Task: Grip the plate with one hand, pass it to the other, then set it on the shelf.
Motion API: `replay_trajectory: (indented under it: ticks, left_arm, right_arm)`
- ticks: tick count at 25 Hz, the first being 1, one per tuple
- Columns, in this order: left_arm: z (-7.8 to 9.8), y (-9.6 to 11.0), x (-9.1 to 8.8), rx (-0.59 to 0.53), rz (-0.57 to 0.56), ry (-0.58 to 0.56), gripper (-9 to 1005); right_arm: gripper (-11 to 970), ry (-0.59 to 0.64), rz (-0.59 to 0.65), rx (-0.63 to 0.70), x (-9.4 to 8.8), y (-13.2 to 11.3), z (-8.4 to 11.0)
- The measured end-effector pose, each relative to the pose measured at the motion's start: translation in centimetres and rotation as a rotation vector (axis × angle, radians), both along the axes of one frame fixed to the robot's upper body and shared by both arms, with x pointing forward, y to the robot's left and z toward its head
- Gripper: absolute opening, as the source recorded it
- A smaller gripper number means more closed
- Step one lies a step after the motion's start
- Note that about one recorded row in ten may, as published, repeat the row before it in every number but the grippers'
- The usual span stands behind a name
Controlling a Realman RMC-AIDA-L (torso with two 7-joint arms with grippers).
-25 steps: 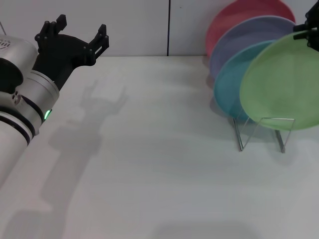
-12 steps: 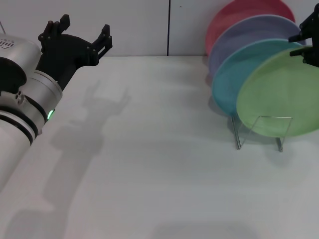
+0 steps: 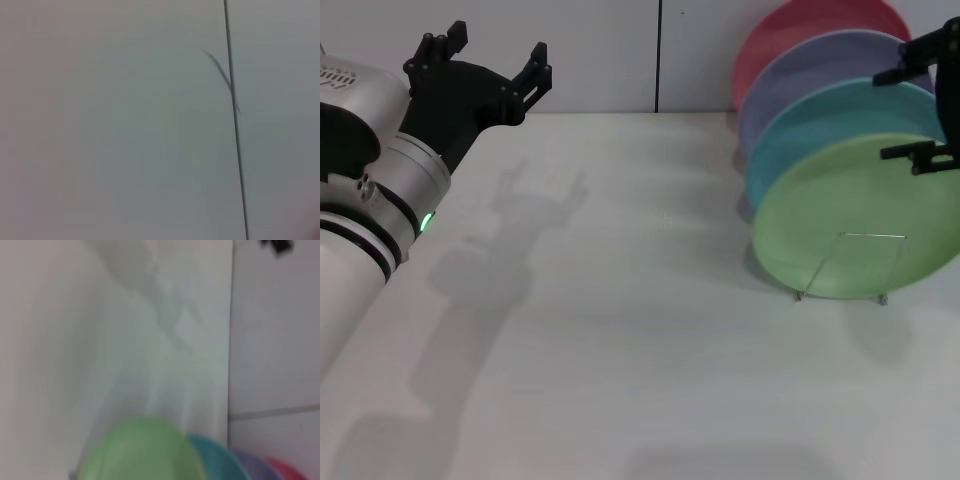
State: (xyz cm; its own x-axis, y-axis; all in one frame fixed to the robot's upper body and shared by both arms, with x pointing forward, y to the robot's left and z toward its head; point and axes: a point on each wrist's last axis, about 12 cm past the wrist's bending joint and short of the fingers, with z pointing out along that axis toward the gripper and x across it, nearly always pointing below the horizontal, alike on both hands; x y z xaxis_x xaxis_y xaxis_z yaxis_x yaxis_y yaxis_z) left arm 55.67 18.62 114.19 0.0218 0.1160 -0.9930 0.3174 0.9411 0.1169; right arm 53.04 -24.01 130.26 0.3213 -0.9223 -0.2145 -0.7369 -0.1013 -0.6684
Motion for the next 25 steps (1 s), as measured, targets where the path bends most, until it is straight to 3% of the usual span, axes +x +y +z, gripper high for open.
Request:
replay_trajectory:
  ticks: [3, 4, 5, 8, 9, 10, 13, 15, 17, 19, 22, 25]
  left_arm:
    - [0.1, 0.1, 0.0, 0.004, 0.004, -0.007, 866]
    - [0.2, 0.2, 0.0, 0.005, 0.008, -0.013, 866]
    - [0.2, 0.3, -0.1, 0.004, 0.015, -0.021, 866]
    - [0.1, 1.1, -0.3, -0.001, 0.047, -0.044, 866]
    - [0.0, 1.5, -0.5, -0.004, 0.065, -0.054, 866]
    - [-0.1, 1.9, -0.6, -0.007, 0.083, -0.063, 866]
    - [-0.6, 3.0, -1.0, -0.011, 0.132, -0.098, 866]
    - [-1.2, 3.7, -1.2, -0.006, 0.167, -0.124, 866]
    - [-1.9, 4.5, -1.4, -0.006, 0.203, -0.144, 866]
    - [-2.7, 5.2, -1.6, -0.009, 0.238, -0.168, 866]
    - [-4.2, 6.2, -2.0, -0.018, 0.279, -0.226, 866]
    - [-6.1, 7.6, -2.6, -0.066, 0.300, -0.269, 866]
  right_arm:
    - [541, -0.027, -0.016, 0.157, -0.1, -0.3, 1.1]
    - [598, -0.091, -0.060, 0.319, 0.0, -1.6, 1.8]
    - [605, -0.091, -0.060, 0.319, 0.0, -1.6, 1.8]
    - [625, -0.138, -0.122, 0.628, -0.6, -5.6, 1.1]
    - [625, -0.174, -0.118, 0.875, -1.7, -8.7, -0.4]
    - [625, -0.174, -0.118, 0.875, -1.7, -8.7, -0.4]
    - [625, -0.285, -0.068, 1.250, -4.6, -13.3, -5.2]
    - [625, -0.462, -0.024, 1.406, -6.9, -15.0, -8.5]
    - [625, -0.653, -0.071, 1.551, -8.9, -16.2, -12.4]
    - [625, -0.813, -0.169, 1.664, -10.3, -16.9, -15.6]
    - [625, -1.019, -0.430, 1.735, -11.8, -17.0, -19.8]
    - [625, -1.089, -0.641, 1.713, -12.5, -16.2, -22.4]
